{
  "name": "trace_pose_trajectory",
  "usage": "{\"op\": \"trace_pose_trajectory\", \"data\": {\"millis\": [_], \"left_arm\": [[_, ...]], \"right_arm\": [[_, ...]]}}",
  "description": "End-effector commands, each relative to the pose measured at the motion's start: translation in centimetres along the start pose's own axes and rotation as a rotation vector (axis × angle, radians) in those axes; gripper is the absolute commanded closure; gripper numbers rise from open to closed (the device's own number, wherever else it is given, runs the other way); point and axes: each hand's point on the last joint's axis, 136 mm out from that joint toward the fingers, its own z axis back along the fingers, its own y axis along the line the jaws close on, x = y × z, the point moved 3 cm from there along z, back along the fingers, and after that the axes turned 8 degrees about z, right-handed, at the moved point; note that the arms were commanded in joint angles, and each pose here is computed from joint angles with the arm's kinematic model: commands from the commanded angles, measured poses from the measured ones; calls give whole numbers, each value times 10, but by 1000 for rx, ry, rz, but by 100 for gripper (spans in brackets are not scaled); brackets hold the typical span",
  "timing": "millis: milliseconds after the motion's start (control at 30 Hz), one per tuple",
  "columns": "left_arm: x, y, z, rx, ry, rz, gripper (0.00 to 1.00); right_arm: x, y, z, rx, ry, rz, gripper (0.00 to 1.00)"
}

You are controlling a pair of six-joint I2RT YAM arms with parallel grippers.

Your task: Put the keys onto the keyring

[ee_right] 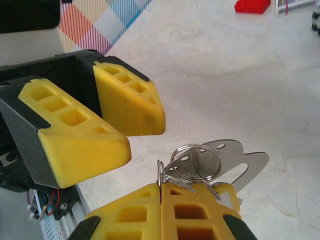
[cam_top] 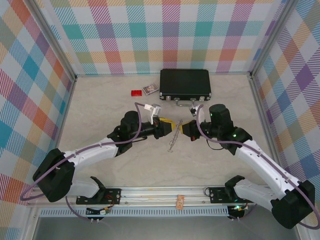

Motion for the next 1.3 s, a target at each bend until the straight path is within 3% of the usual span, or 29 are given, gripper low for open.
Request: {"op": "trace_pose_trajectory", "data": {"millis": [0, 267, 533, 1000, 1267], "left_arm": [[8, -11, 1, -47, -37, -14, 64], [8, -9, 6, 13, -17, -76, 61], [25, -8, 7, 86, -15, -107, 50], [14, -8, -25, 89, 226, -111, 47], [3, 5, -30, 147, 303, -128, 49]], "right_arm": [[25, 7, 7, 21, -106, 49, 100], [20, 11, 11, 25, -5, 88, 100], [9, 14, 9, 53, 82, 167, 100], [1, 15, 8, 53, 141, 245, 100], [-4, 17, 8, 58, 161, 283, 100]]}}
